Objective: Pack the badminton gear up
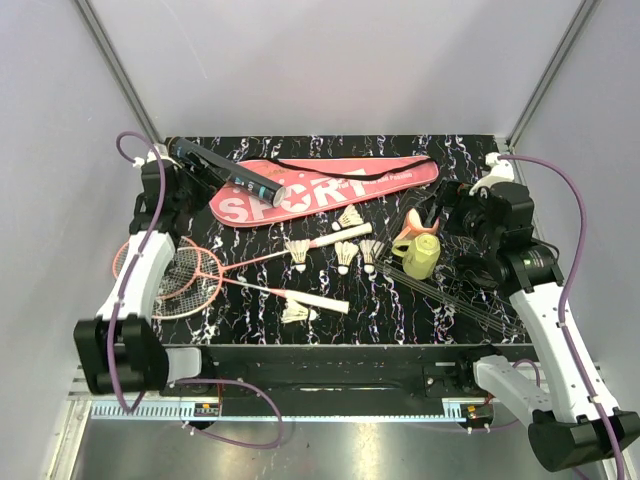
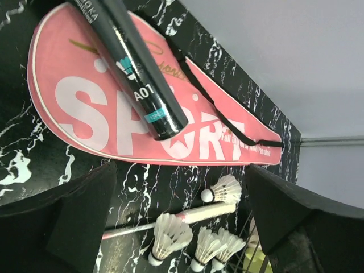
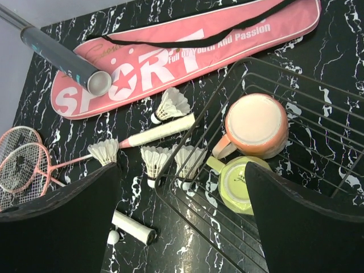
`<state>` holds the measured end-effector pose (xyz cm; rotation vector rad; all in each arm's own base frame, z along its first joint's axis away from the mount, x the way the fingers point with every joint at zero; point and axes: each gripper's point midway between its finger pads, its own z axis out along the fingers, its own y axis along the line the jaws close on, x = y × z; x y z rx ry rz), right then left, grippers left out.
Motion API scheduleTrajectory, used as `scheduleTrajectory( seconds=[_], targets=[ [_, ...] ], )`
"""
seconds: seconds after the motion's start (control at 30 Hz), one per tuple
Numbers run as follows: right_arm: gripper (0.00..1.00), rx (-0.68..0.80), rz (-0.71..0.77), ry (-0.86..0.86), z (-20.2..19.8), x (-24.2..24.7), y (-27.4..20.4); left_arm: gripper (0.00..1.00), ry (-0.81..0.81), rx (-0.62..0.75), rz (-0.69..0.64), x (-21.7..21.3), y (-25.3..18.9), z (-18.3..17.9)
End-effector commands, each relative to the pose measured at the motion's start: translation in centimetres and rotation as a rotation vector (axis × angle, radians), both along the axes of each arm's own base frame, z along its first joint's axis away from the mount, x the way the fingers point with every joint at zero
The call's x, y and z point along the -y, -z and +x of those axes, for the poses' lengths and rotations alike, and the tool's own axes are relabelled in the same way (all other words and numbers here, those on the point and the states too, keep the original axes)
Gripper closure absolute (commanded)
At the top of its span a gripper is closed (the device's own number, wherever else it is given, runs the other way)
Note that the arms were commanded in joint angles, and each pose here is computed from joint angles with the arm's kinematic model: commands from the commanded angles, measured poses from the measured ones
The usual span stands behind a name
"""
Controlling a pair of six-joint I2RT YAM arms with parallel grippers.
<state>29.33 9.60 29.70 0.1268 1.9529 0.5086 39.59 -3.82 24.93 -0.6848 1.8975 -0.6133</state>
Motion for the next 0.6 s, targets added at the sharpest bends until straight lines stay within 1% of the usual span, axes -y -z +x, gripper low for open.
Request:
scheduleTrajectory(
  seconds=[0.0,0.17,0.27,0.3,0.4,0.47,0.53,0.57],
  targets=[
    [0.00,0.058,0.008,-0.013,0.5,-0.2,-1.6,0.01,0.010,-0.012,-0.207,-0.1,0.5,3.0],
    [0.00,0.073,0.016,-0.076,0.3,-1.2,-2.1,0.01,-0.091,-0.064,-0.370,-3.6,4.7,6.6],
    [0.00,0.053,0.030,-0.120,0.1,-1.9,-1.7,0.01,-0.144,-0.069,-0.420,-6.0,6.6,8.3],
    [0.00,0.052,0.033,-0.131,0.0,-2.1,-1.6,0.01,-0.149,-0.055,-0.428,-6.7,6.5,8.8],
    [0.00,0.057,0.047,-0.167,-0.3,-2.7,-1.5,0.01,-0.195,-0.021,-0.424,-9.5,7.1,10.6],
    [0.00,0.063,0.054,-0.171,-0.3,-2.8,-1.6,0.01,-0.237,-0.026,-0.461,-11.4,8.7,11.6],
    [0.01,0.070,0.053,-0.169,-0.2,-2.8,-1.8,0.01,-0.232,-0.005,-0.517,-12.3,8.6,12.8],
    [0.00,0.075,0.049,-0.161,-0.2,-2.6,-2.0,0.01,-0.236,-0.021,-0.540,-12.6,10.2,13.6]
  ],
)
